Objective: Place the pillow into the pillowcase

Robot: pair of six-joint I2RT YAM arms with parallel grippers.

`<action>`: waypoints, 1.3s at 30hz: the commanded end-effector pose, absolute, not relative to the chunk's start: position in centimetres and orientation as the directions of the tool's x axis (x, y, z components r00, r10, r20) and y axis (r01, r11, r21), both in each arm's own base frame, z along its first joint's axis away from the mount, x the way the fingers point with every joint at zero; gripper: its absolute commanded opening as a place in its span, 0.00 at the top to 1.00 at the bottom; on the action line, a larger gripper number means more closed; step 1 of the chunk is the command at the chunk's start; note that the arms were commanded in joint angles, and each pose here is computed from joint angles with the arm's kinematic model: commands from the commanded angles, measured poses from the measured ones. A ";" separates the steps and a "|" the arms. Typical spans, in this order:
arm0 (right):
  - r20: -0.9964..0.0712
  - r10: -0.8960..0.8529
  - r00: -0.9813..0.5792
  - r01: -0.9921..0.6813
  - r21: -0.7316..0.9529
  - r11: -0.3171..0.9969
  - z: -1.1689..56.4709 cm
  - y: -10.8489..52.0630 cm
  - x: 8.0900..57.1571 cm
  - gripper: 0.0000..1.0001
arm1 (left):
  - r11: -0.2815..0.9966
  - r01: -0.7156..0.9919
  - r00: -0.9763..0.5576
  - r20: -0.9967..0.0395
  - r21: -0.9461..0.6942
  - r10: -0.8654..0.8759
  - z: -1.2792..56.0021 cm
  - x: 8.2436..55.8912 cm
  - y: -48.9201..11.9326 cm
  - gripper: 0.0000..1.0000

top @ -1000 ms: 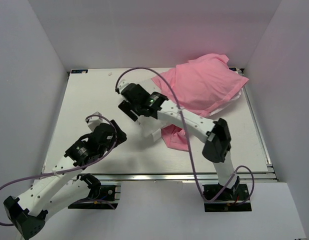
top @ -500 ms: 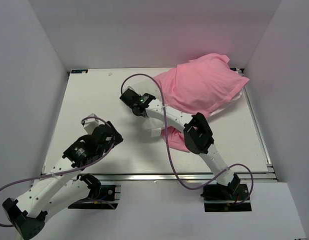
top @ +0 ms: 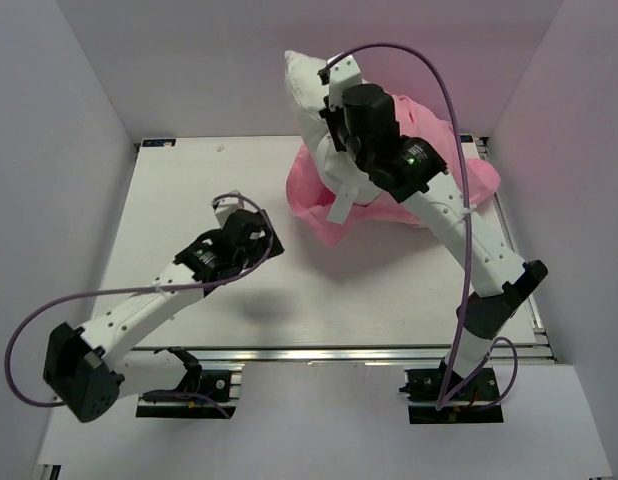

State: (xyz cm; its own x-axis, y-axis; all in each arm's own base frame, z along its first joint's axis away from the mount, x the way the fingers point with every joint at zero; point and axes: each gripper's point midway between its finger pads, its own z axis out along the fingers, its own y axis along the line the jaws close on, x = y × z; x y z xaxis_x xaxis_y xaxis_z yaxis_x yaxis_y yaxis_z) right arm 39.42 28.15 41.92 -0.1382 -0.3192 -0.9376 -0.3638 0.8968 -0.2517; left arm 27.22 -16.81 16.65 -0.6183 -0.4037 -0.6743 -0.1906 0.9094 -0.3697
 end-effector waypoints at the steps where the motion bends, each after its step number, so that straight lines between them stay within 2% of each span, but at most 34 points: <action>1: -0.971 -0.237 -0.022 -0.377 -0.212 0.902 46.0 29.4 39.8 1.00 | 0.876 -0.092 -0.579 -0.690 -0.474 -0.434 19.5 31.5 -20.0 0.02; 3: -0.972 -0.236 -0.022 -0.373 -0.211 0.904 46.2 29.0 39.7 1.00 | 0.851 -0.029 -0.570 -0.690 -0.525 -0.446 20.3 33.3 -21.4 0.02; 5: -0.972 -0.235 -0.015 -0.379 -0.212 0.901 46.5 28.6 39.2 1.00 | 0.830 -0.046 -0.542 -0.684 -0.556 -0.488 19.8 36.0 -20.9 0.02; 9: -0.973 -0.233 0.002 -0.362 -0.217 0.907 47.1 27.6 38.7 1.00 | 0.719 -0.042 -0.616 -0.549 -0.693 -0.565 18.5 39.1 -19.9 0.02; 11: -0.971 -0.237 -0.004 -0.354 -0.220 0.909 46.9 27.3 38.6 1.00 | 0.658 -0.071 -0.607 -0.491 -0.750 -0.625 17.4 41.0 -17.2 0.02; 13: -0.974 -0.226 0.006 -0.359 -0.213 0.909 47.2 27.3 38.5 1.00 | 0.604 -0.023 -0.618 -0.463 -0.797 -0.636 17.1 41.6 -16.8 0.02; 17: -0.976 -0.219 0.015 -0.360 -0.210 0.909 47.5 27.4 38.6 1.00 | 0.480 0.151 -0.703 -0.435 -0.864 -0.563 16.9 41.4 -20.0 0.02; 20: -0.978 -0.207 0.028 -0.360 -0.203 0.911 48.4 27.6 38.7 1.00 | 0.432 0.125 -0.764 -0.364 -0.893 -0.533 14.0 42.1 -21.2 0.02; 25: -0.977 -0.214 0.020 -0.372 -0.206 0.905 48.1 27.9 38.7 1.00 | 0.374 0.156 -0.797 -0.340 -0.914 -0.499 13.2 42.7 -23.4 0.02; 29: -0.975 -0.221 -0.004 -0.383 -0.203 0.901 47.3 27.9 38.5 1.00 | 0.409 0.195 -0.806 -0.383 -0.892 -0.451 12.4 43.8 -26.0 0.02; 32: -0.972 -0.234 -0.031 -0.382 -0.205 0.901 46.3 27.3 38.0 1.00 | 0.360 0.238 -0.815 -0.387 -0.902 -0.432 13.0 44.8 -27.8 0.04; 33: -0.968 -0.246 -0.048 -0.385 -0.209 0.899 45.6 27.2 37.9 1.00 | 0.348 0.249 -0.814 -0.390 -0.904 -0.430 13.3 45.1 -28.1 0.09; 34: -0.967 -0.248 -0.061 -0.390 -0.206 0.898 45.0 27.2 37.7 1.00 | 0.335 0.267 -0.808 -0.399 -0.904 -0.433 14.1 45.9 -28.3 0.35; 36: -0.955 -0.280 -0.093 -0.397 -0.222 0.890 43.1 27.0 37.5 1.00 | 0.321 0.298 -0.804 -0.418 -0.899 -0.424 15.1 46.3 -28.7 0.76; 37: -0.952 -0.289 -0.102 -0.398 -0.227 0.889 42.5 26.9 37.5 1.00 | 0.320 0.303 -0.801 -0.422 -0.898 -0.425 15.6 46.3 -28.7 1.00; 39: -0.926 -0.358 -0.120 -0.436 -0.274 0.857 40.1 27.1 37.3 1.00 | 0.314 0.357 -0.772 -0.467 -0.880 -0.431 18.0 45.8 -28.4 1.00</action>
State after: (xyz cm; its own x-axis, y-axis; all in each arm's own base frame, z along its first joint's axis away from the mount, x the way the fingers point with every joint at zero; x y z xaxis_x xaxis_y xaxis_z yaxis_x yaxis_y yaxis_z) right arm 37.66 28.28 38.90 -0.1613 -0.3651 -0.9169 -0.4518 0.8533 -0.2603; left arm 45.81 -28.59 12.67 -0.8222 -0.4302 -0.3726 0.2245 0.3566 -0.9069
